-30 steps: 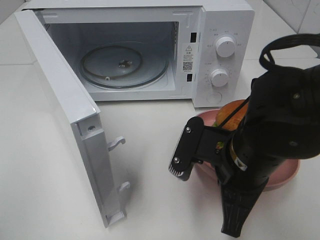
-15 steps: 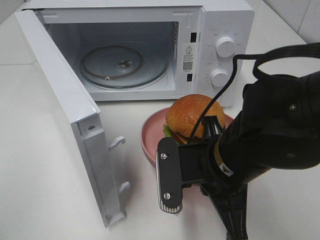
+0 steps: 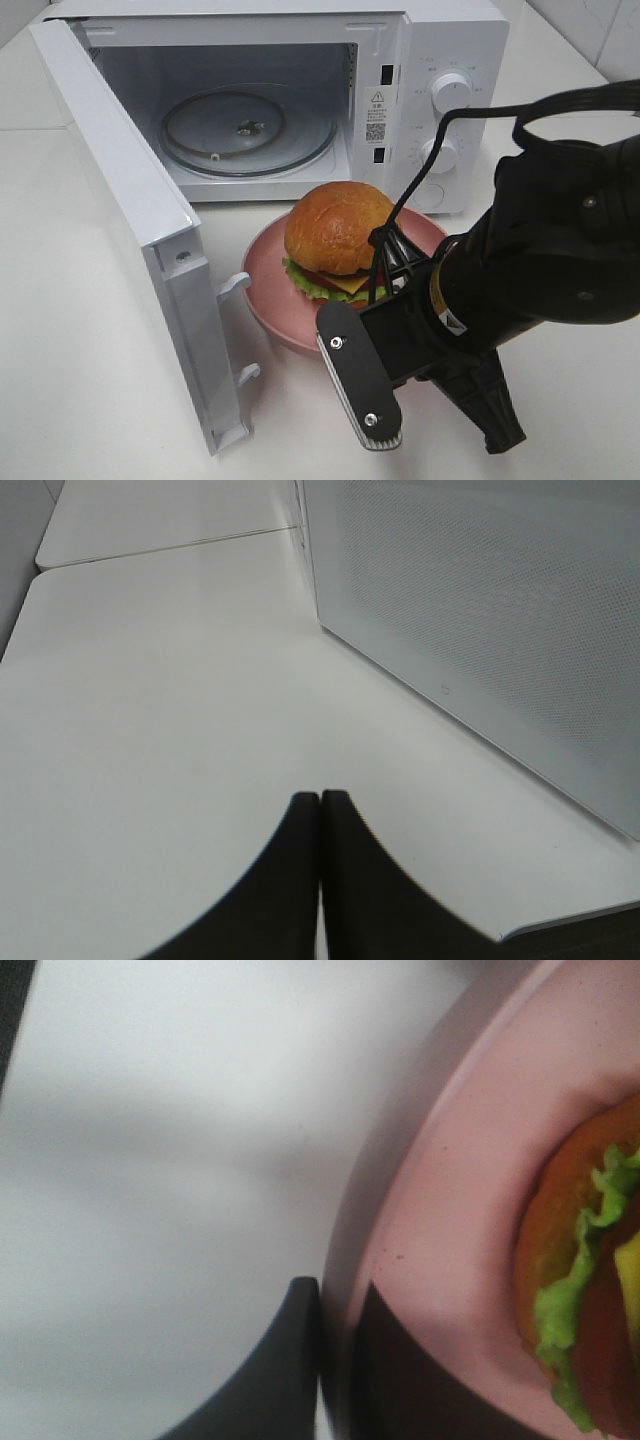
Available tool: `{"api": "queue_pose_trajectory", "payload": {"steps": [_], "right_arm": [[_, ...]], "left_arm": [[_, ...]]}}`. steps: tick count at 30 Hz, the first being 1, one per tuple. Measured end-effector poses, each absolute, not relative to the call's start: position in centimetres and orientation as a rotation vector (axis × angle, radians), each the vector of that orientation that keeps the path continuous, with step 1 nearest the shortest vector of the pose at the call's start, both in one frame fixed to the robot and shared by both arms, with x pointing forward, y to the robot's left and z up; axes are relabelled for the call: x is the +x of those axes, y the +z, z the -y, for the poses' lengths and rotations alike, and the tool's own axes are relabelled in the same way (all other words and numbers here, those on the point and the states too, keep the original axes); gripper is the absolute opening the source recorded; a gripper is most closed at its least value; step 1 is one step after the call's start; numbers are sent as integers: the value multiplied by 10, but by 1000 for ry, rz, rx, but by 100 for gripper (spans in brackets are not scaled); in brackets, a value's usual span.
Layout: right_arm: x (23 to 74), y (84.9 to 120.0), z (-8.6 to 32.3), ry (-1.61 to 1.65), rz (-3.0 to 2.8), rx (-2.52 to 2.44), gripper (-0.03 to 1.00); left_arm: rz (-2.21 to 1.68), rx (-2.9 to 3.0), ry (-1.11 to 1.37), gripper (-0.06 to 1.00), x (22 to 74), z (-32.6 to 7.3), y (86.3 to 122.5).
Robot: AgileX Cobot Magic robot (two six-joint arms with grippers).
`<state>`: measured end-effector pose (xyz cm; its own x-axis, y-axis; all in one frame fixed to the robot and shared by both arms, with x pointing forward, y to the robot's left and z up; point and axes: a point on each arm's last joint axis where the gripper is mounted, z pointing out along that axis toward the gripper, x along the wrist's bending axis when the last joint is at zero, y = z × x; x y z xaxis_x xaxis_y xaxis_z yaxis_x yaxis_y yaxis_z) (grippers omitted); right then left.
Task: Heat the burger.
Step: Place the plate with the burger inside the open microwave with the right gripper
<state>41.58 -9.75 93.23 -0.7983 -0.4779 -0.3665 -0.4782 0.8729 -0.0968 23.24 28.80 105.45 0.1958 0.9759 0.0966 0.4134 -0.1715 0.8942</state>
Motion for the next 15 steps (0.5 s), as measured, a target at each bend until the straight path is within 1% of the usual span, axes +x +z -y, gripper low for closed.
{"api": "queue_pose_trajectory", "payload": {"steps": [4, 15], "right_arm": [[421, 933, 99, 14, -2640, -717, 3], [428, 937, 88, 151, -2470, -906, 3]], "left_arm": [[-1319, 1712, 936, 0, 232, -288, 1055], [-1319, 1712, 936, 0, 232, -288, 1055]]}}
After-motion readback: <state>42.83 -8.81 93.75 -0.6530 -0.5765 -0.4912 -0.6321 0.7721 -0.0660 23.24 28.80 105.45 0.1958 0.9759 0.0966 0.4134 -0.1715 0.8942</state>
